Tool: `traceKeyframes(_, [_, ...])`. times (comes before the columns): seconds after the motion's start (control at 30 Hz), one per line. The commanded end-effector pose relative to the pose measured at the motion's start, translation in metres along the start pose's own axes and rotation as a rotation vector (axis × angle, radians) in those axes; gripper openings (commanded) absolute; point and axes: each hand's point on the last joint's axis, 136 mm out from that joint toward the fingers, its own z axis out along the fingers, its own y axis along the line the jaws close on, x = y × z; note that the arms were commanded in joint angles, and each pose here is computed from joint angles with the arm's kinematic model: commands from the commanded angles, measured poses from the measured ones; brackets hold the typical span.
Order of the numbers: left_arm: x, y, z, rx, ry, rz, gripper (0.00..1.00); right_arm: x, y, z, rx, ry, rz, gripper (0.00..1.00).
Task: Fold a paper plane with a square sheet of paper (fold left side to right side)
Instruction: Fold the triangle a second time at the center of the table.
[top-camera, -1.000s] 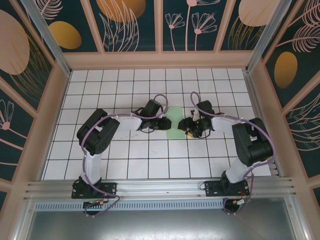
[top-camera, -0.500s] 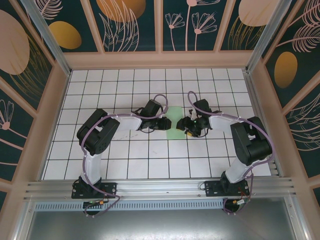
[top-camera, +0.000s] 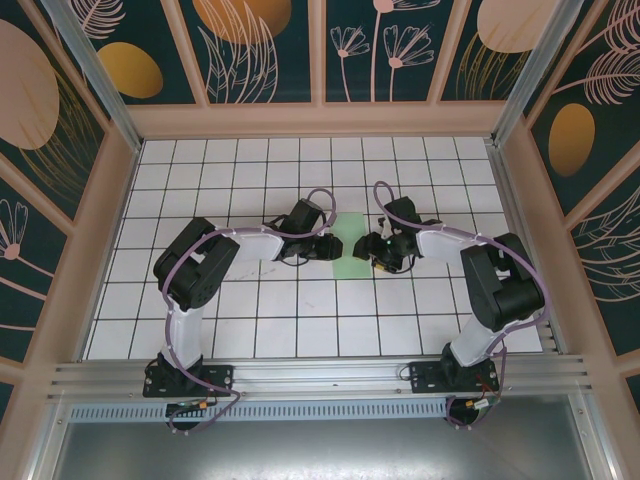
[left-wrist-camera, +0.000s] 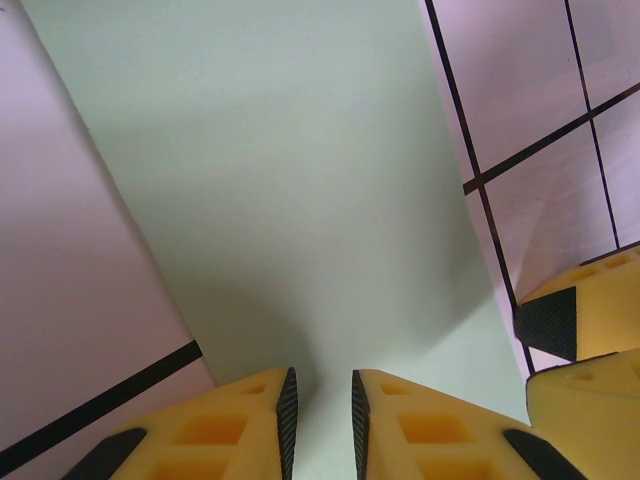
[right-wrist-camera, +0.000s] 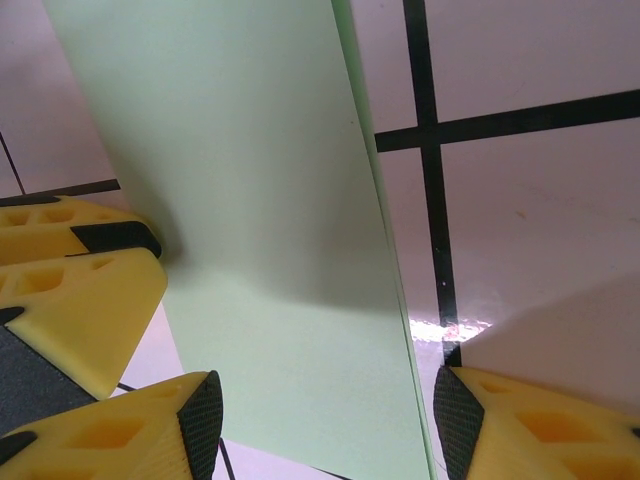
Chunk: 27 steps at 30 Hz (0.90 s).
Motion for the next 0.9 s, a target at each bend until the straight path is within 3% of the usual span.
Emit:
traceKeyframes(0.0, [0.010, 0.016, 0.005, -0.062, 0.029, -0.004, 0.26, 0.008, 0.007, 0.004, -0.002, 0.034, -0.011, 0.61])
traceKeyframes(0.47, [0.010, 0.016, 0.006, -0.061, 0.029, -0.007, 0.26, 0.007, 0.022, 0.006, -0.018, 0.031, -0.041, 0.61])
traceKeyframes(0.87, [0.010, 0.017, 0.006, -0.060, 0.029, -0.007, 0.26, -0.061, 0.022, -0.011, -0.025, -0.133, -0.084, 0.65])
